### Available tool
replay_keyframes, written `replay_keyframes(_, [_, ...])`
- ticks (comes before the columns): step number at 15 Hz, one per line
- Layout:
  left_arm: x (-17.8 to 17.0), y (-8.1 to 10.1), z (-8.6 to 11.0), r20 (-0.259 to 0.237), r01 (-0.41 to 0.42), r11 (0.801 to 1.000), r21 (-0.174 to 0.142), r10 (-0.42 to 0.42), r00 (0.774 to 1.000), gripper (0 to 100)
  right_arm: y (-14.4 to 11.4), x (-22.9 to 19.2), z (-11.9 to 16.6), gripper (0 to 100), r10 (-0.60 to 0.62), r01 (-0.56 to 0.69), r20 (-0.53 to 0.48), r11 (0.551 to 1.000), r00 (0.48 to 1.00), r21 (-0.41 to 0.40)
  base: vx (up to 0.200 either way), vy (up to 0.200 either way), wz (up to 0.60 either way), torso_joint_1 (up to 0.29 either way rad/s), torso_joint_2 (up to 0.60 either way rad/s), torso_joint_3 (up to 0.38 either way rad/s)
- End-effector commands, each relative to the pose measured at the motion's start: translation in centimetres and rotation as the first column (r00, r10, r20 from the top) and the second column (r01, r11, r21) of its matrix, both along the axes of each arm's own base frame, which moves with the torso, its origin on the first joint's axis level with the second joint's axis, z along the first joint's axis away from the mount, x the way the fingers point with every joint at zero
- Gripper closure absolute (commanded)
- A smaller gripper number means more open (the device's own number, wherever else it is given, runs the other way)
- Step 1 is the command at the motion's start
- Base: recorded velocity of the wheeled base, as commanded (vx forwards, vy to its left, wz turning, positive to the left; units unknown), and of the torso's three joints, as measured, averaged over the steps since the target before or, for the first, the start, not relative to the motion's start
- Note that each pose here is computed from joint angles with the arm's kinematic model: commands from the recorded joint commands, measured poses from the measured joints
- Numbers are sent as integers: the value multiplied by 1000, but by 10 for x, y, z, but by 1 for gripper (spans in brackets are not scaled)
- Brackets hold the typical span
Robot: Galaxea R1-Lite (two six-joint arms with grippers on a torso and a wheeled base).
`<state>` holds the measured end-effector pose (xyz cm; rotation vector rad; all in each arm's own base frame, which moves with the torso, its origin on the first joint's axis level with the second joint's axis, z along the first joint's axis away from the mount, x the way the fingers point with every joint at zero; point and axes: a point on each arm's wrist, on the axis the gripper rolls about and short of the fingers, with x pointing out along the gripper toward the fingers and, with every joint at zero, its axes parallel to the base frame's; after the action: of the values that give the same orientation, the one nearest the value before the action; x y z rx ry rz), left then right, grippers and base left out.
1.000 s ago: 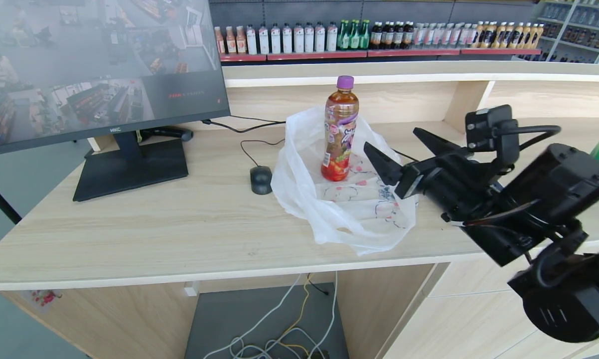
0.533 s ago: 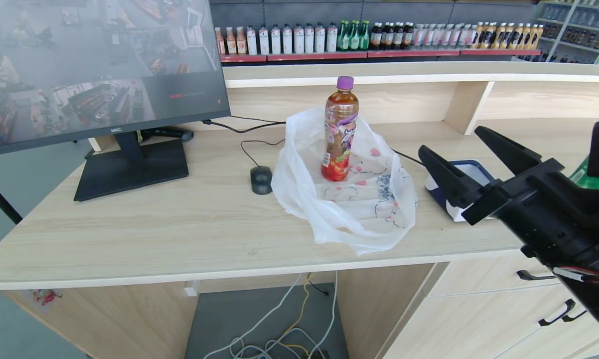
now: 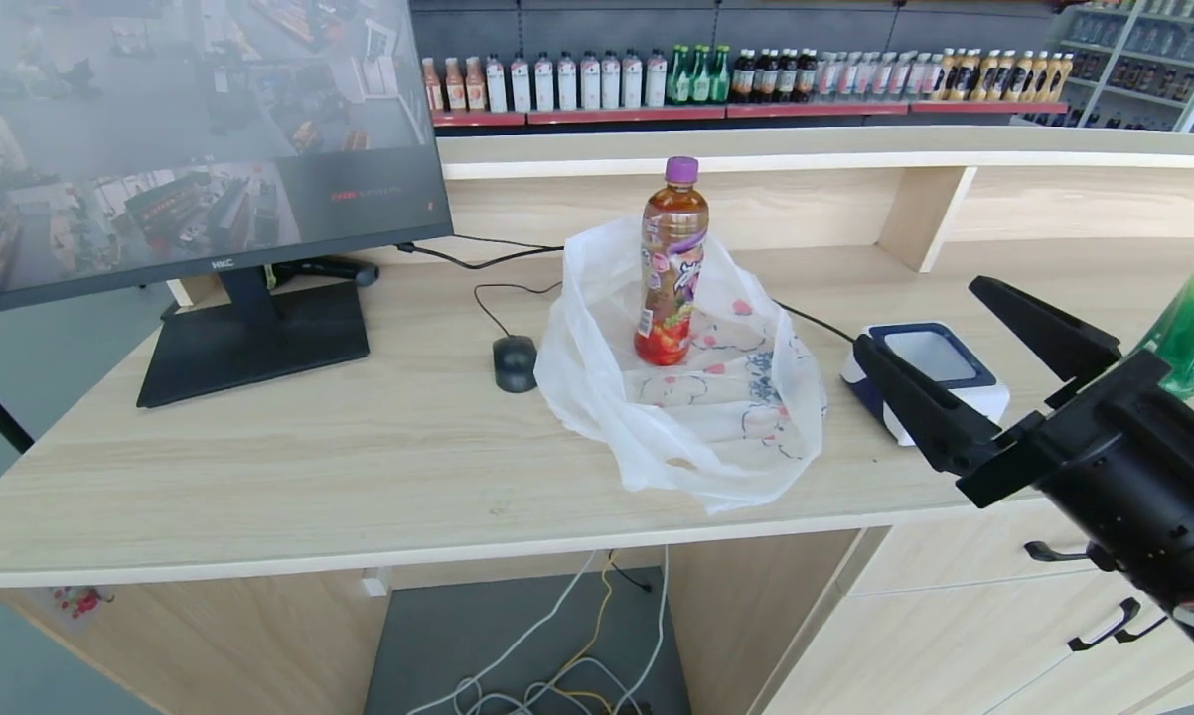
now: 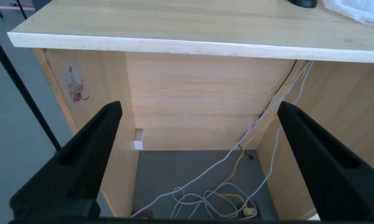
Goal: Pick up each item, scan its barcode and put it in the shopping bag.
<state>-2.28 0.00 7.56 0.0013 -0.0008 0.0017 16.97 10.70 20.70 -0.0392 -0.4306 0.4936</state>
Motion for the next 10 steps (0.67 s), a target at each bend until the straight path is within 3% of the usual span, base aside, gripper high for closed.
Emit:
replay_keyframes(1, [0, 0, 0, 1, -1, 1000, 0, 1, 1000, 0, -10, -10, 3, 0, -22, 22, 20, 1000, 1000, 7, 0, -200, 0, 7, 7, 7])
replay_keyframes(4, [0, 0, 0, 1, -1, 1000, 0, 1, 1000, 0, -23, -31, -13, 0, -33, 32, -13, 999, 999, -41, 0, -200, 0, 6, 5, 1])
replay_keyframes(10, [0, 0, 0, 1, -1, 1000, -1, 1, 1000, 0, -18, -24, -12, 0, -28, 28, -14, 999, 999, -42, 0, -200, 0, -2, 0, 2])
